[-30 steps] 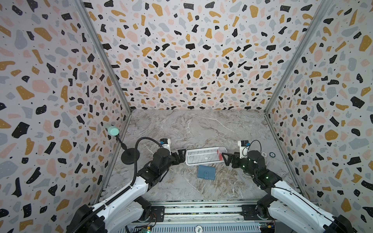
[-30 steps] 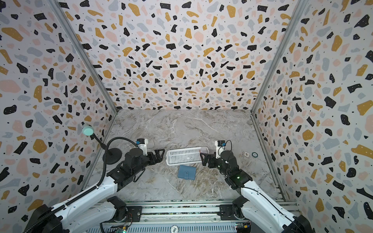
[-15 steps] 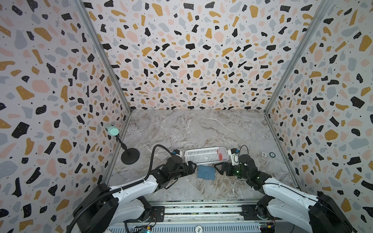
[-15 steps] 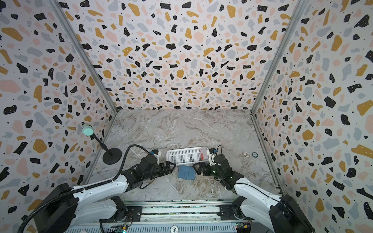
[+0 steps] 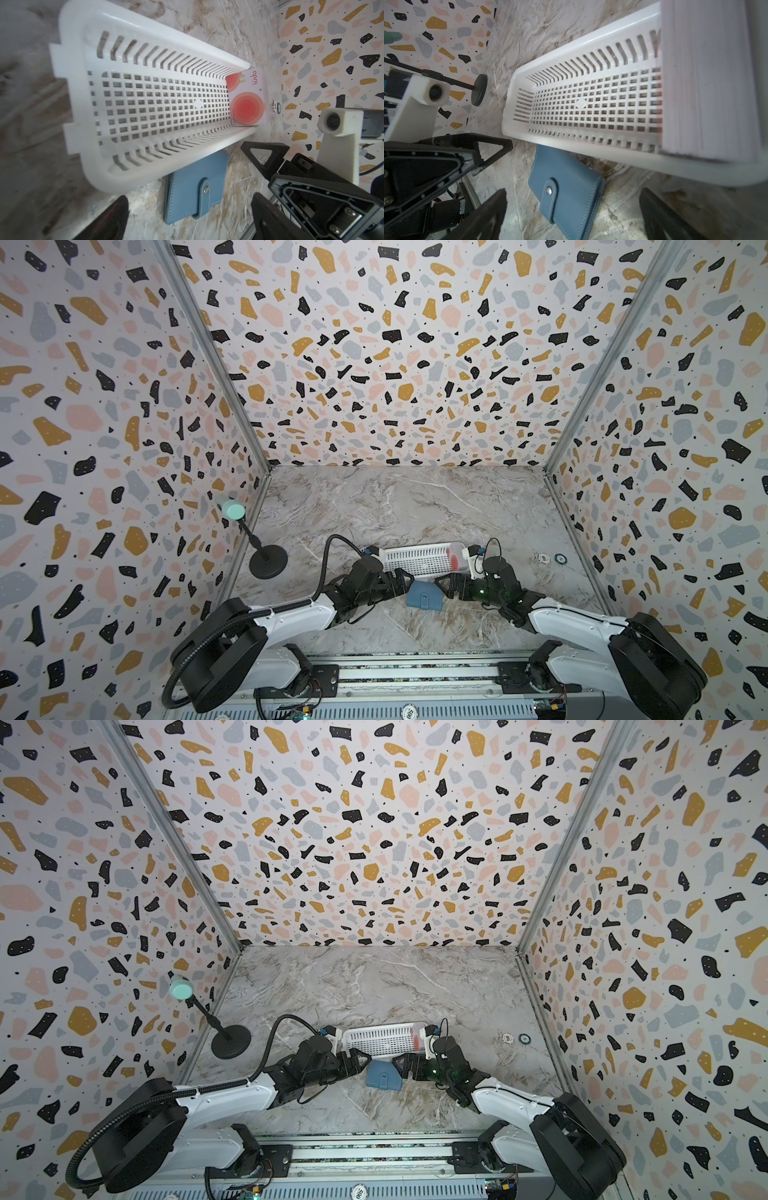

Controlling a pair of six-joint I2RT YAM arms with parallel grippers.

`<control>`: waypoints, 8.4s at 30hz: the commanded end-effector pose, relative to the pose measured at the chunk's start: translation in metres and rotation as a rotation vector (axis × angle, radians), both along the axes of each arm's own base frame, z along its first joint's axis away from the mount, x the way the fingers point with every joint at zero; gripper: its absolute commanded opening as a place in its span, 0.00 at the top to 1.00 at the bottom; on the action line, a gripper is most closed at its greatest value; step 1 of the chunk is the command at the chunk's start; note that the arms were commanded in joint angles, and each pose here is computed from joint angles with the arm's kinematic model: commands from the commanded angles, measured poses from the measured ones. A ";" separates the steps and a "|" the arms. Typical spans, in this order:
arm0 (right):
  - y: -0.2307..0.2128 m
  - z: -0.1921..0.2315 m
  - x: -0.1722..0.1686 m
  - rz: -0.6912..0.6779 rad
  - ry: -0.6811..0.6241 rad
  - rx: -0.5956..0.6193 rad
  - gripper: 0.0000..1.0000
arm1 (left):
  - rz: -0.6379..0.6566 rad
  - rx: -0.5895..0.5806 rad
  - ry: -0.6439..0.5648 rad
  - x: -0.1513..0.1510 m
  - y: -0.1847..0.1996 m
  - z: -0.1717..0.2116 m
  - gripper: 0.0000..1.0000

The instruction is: Put the credit cards into the card holder

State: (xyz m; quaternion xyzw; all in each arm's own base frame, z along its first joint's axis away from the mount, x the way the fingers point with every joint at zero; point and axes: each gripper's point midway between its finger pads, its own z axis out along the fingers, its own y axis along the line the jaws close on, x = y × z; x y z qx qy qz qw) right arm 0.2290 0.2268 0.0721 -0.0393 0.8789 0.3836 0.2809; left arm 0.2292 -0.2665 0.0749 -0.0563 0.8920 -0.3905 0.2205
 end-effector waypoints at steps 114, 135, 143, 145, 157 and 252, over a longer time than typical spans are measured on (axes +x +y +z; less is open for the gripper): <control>-0.008 -0.054 -0.049 -0.068 0.120 -0.198 0.81 | -0.383 -0.264 -0.021 -0.047 -0.083 0.015 0.52; -0.010 -0.041 -0.047 -0.069 0.094 -0.204 0.81 | -0.319 -0.146 0.015 -0.040 -0.075 -0.009 0.92; -0.008 -0.003 -0.045 -0.080 0.063 -0.182 0.76 | -0.227 -0.043 -0.062 -0.037 -0.068 0.000 1.00; -0.007 0.005 -0.043 -0.080 0.057 -0.184 0.74 | -0.211 -0.063 -0.070 -0.039 -0.071 0.006 1.00; 0.012 0.010 -0.036 -0.046 0.060 -0.256 0.71 | -0.200 -0.054 -0.102 -0.049 -0.080 0.017 1.00; 0.024 0.068 -0.038 -0.043 -0.139 -0.383 0.97 | -0.093 0.082 -0.060 -0.052 -0.037 0.005 0.42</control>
